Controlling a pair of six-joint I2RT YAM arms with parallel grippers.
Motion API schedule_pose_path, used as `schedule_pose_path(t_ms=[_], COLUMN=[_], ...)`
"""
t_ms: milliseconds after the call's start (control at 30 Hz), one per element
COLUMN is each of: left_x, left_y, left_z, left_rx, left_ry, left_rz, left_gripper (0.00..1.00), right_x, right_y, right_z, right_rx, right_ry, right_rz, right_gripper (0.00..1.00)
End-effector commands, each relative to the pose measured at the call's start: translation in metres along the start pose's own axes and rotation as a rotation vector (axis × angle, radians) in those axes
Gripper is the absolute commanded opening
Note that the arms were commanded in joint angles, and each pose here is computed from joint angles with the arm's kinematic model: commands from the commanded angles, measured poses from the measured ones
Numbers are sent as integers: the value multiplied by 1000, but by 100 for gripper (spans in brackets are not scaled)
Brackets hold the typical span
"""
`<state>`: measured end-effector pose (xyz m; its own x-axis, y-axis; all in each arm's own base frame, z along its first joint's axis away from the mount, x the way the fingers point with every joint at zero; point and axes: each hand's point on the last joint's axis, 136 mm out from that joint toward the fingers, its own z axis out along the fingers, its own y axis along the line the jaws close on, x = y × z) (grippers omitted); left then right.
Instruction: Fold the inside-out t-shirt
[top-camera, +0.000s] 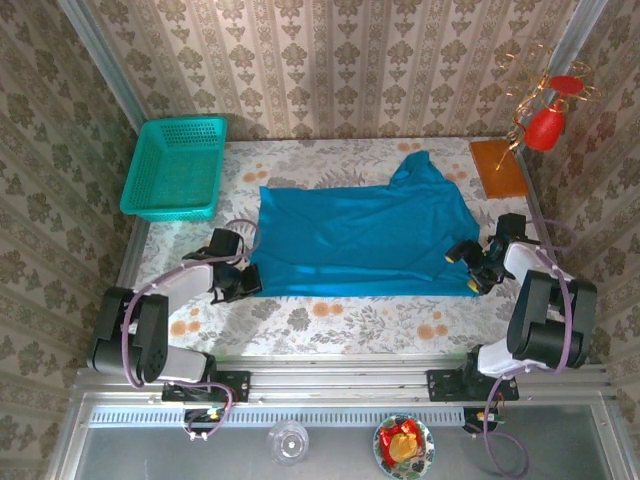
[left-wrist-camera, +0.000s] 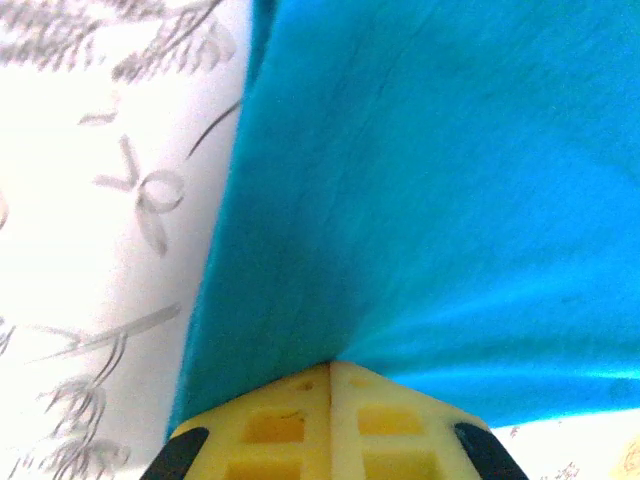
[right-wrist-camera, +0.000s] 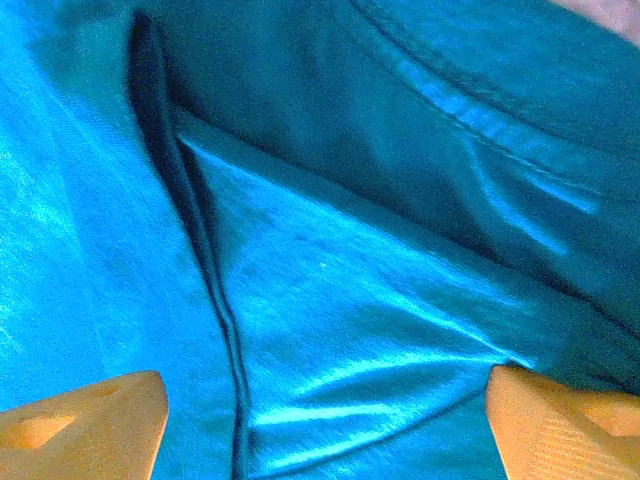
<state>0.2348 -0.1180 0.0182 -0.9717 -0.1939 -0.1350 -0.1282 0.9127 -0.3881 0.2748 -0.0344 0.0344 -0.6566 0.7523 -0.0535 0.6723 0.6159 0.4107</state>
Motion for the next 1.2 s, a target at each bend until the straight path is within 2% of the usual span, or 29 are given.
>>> schedule_pose_path(t_ms=[0,167,300,433,533,733,833,1167], left_x=[14,-3,-20,-29,-32,-31,-31,-34], left_y=[9,-10,-32,-44,-50,-49,-49,-49], left_z=[-10,-34,-39,-33,-28,-21,-20,-26], left_rx=[-36,7,91,131,133,123,123,113], left_ry=[27,-37,-63,-58,-50,-37,-39,-52], left_rz=[-43,-10,2,-2,14,18,16,23], left_gripper=[7,8,8,8,8,8,8,8], right_x=[16,40,69,77,77,75,73,38], right_y=[-3,34,55,56,60,60,59,110], right_z=[-22,-37,-25,-6,4,18,27,22], right_rx=[37,-61,-104,-115,-133,-118,-112,-180], right_ry=[-11,11,110,126,138,153,160,105], right_rz=[-10,-113,-144,-101,-84,-41,-20,-77], right_gripper=[82,74,66,60,59,62,60,31])
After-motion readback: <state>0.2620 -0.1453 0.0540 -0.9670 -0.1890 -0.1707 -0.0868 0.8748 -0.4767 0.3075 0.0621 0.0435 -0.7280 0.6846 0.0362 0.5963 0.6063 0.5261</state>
